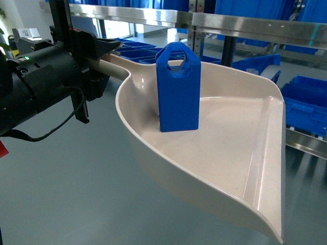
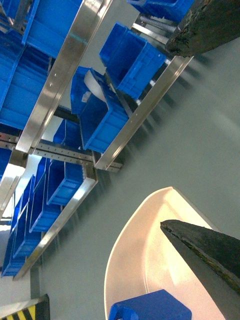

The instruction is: Place part in tray to right shelf

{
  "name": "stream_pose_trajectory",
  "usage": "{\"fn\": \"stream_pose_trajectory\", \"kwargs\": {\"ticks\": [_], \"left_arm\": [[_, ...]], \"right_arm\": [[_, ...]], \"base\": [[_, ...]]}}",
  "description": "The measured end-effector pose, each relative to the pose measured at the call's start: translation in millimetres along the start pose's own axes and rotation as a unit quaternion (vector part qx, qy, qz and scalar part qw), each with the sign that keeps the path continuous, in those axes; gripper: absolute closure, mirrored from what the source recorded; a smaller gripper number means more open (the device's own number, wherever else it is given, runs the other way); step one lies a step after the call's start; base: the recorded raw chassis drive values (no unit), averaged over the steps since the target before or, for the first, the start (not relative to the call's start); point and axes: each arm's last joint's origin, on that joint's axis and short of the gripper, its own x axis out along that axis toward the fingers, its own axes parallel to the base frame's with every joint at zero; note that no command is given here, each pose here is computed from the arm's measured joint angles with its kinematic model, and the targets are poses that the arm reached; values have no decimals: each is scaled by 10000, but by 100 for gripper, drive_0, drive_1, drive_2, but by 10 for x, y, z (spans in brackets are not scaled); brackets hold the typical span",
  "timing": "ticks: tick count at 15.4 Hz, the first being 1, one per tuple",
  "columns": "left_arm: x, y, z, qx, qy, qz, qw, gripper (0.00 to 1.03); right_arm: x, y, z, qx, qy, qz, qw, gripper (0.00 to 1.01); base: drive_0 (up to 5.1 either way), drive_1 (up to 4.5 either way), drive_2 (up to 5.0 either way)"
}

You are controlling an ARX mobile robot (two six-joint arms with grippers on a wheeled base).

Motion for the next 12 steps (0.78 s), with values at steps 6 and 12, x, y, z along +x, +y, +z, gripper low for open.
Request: {"fn": "stream_pose_trajectory", "kwargs": {"ticks": [6,12], "left_arm": [[0,0,0,0,-2,0,10000,91],[0,0,0,0,0,0,10000,91]], "right_arm": [[-1,0,1,1,-2,0,10000,3],[0,0,0,0,0,0,10000,3]], "base": [[-157,-157,-157],[-174,-174,-174]]}}
